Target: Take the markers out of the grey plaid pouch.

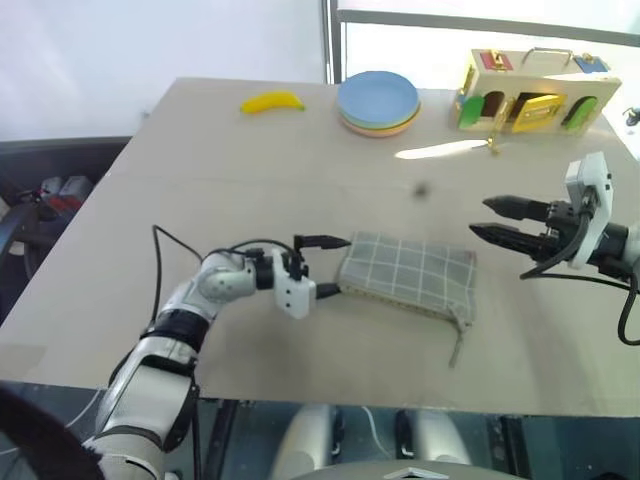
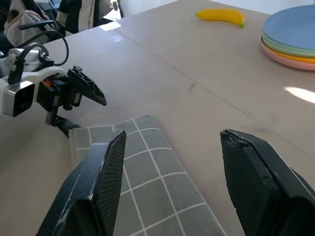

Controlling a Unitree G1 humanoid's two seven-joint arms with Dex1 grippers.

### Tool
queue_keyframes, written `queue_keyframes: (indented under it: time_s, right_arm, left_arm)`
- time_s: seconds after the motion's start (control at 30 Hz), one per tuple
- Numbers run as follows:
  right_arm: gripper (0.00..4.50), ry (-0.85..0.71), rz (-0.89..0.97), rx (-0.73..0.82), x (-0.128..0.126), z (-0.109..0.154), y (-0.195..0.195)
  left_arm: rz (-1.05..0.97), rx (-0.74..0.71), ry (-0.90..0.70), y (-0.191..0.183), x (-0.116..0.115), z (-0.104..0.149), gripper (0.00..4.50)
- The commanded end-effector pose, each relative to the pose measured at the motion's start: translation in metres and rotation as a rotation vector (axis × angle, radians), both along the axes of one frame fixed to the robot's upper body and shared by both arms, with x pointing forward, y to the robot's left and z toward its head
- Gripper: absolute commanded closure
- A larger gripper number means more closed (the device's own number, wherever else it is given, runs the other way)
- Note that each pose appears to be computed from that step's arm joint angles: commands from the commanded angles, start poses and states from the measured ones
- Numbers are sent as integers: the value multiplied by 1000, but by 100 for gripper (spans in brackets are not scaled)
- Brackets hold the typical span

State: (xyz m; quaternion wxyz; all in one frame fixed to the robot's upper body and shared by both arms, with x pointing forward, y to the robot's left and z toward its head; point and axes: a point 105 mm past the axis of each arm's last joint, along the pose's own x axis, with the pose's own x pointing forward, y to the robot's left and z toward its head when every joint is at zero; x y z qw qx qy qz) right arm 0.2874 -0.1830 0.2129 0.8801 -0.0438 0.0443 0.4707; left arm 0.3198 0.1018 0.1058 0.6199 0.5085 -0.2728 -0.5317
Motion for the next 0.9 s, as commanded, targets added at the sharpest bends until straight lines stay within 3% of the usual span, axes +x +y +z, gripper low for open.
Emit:
queue_keyframes:
  time_s: [0.03,0.07,0.1,0.13,0.27,0.3,0.4,0.57,0.67,0.8,0.9]
  right_arm:
    - [142,-53,-4,10,-10,16,-1]
    - [142,-50,-6,10,-11,15,-1]
    - [142,-42,-6,10,-14,13,-2]
    - [142,-34,-4,11,-16,12,-1]
    - [142,0,16,14,-26,3,5]
    - [142,12,32,15,-31,1,9]
    - [142,43,85,-23,-44,-11,19]
    - [142,83,137,-129,-59,-34,32]
    - [142,7,118,-152,-48,-36,51]
    - [142,-11,122,-114,-46,-34,59]
    - [228,-1,144,-80,-49,-32,63]
  left_arm:
    - [-18,20,-27,-9,8,0,1]
    - [-21,-5,-31,-10,8,3,1]
    - [-28,-24,-40,-11,8,6,52]
    - [-34,-33,-45,-12,8,7,57]
    - [-24,-70,14,-17,9,3,254]
    - [-4,-95,47,-18,11,2,278]
    - [64,-193,190,-20,17,3,425]
    - [117,-323,464,-23,17,7,442]
    - [108,-377,710,-32,0,6,442]
    - [130,-425,864,-38,-11,12,442]
    - [144,-453,918,-41,-16,17,450]
